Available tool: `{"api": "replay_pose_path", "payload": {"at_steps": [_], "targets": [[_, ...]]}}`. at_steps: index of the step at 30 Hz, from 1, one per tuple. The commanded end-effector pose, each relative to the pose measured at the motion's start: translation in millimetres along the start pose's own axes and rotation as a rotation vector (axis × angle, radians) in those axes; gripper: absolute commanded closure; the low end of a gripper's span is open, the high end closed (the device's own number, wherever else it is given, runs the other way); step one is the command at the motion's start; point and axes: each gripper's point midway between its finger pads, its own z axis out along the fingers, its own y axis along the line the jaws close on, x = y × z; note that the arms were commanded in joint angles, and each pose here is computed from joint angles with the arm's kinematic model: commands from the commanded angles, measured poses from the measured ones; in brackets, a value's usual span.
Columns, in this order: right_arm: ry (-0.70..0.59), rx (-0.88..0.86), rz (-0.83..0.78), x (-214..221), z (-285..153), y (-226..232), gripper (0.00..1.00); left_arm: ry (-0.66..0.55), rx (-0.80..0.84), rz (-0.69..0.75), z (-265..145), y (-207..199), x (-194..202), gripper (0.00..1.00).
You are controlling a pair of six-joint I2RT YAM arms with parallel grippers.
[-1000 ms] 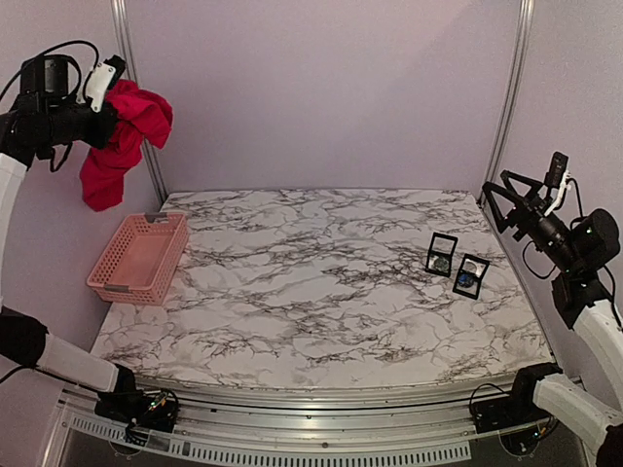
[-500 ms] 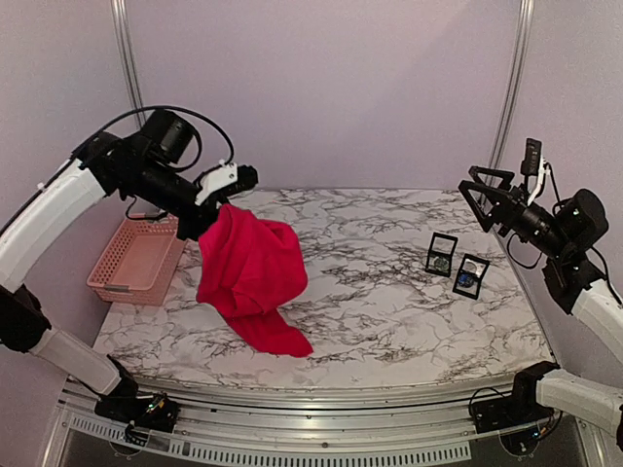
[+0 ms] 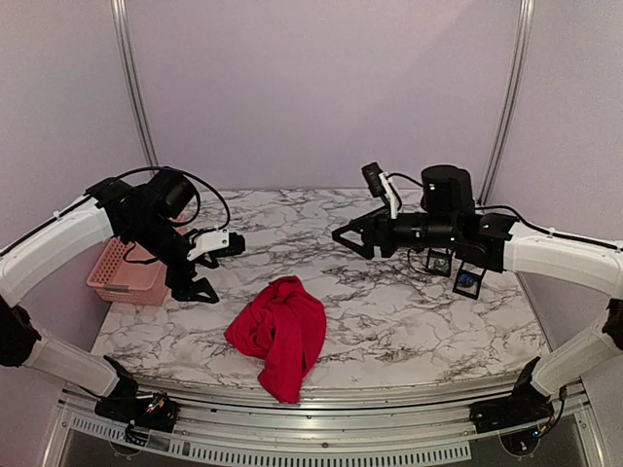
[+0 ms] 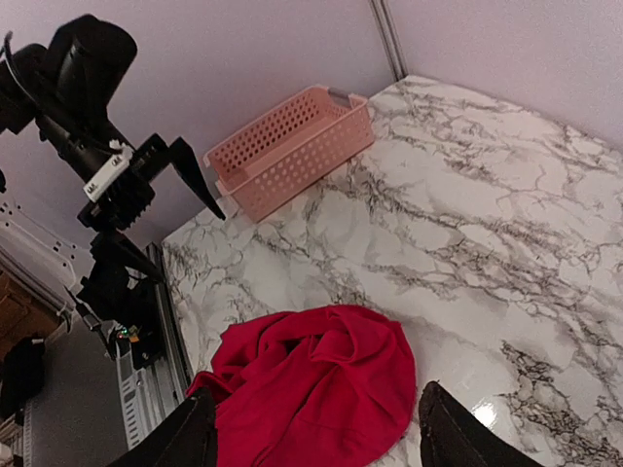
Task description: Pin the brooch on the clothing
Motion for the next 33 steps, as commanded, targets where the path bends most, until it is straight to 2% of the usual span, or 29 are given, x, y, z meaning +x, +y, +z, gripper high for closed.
{"api": "replay_pose_path", "payload": {"at_steps": [1, 4, 8, 11, 12, 13, 16, 17, 22, 26, 29, 33], "targets": [[0.406, 0.043, 0.0, 104.6, 52.7, 10.4, 0.37, 0.002, -0.038, -0.061, 8.9, 0.4, 24.0, 0.14], [0.524, 0.01, 0.037, 150.4, 74.4, 28.4, 0.37, -0.01, -0.085, -0.094, 11.4, 3.0, 35.1, 0.12], [0.586, -0.022, 0.111, 182.3, 89.0, 54.3, 0.28, -0.034, -0.119, -0.115, 8.1, 5.1, 41.0, 0.07], [0.651, -0.049, 0.158, 206.2, 100.3, 65.8, 0.3, -0.043, -0.122, -0.122, 5.7, 6.0, 39.5, 0.06], [0.661, -0.06, 0.171, 209.6, 103.6, 68.5, 0.34, -0.043, -0.121, -0.122, 5.8, 6.3, 39.1, 0.06], [0.676, -0.074, 0.183, 216.7, 107.5, 69.4, 0.45, -0.045, -0.121, -0.123, 5.5, 6.5, 38.7, 0.06], [0.673, -0.062, 0.183, 217.8, 113.2, 66.8, 0.97, -0.047, -0.121, -0.13, 4.1, 7.7, 37.2, 0.06], [0.662, -0.032, 0.163, 214.8, 113.0, 62.0, 1.0, -0.049, -0.119, -0.131, 3.1, 7.2, 36.5, 0.06], [0.531, 0.023, 0.098, 161.4, 91.5, 42.3, 1.0, -0.087, -0.021, -0.104, -2.9, -8.0, 23.8, 0.07], [0.366, -0.107, 0.126, 90.7, 50.9, 39.6, 1.0, -0.104, 0.028, -0.068, -7.7, -12.1, 8.0, 0.07], [0.234, -0.149, 0.045, 34.0, 19.2, 55.3, 1.0, -0.089, 0.01, -0.045, -8.6, -3.6, -1.0, 0.08], [0.04, -0.233, -0.168, -61.5, -13.7, 102.2, 1.0, -0.092, -0.038, -0.045, -17.6, 12.8, -12.9, 0.1]]}}
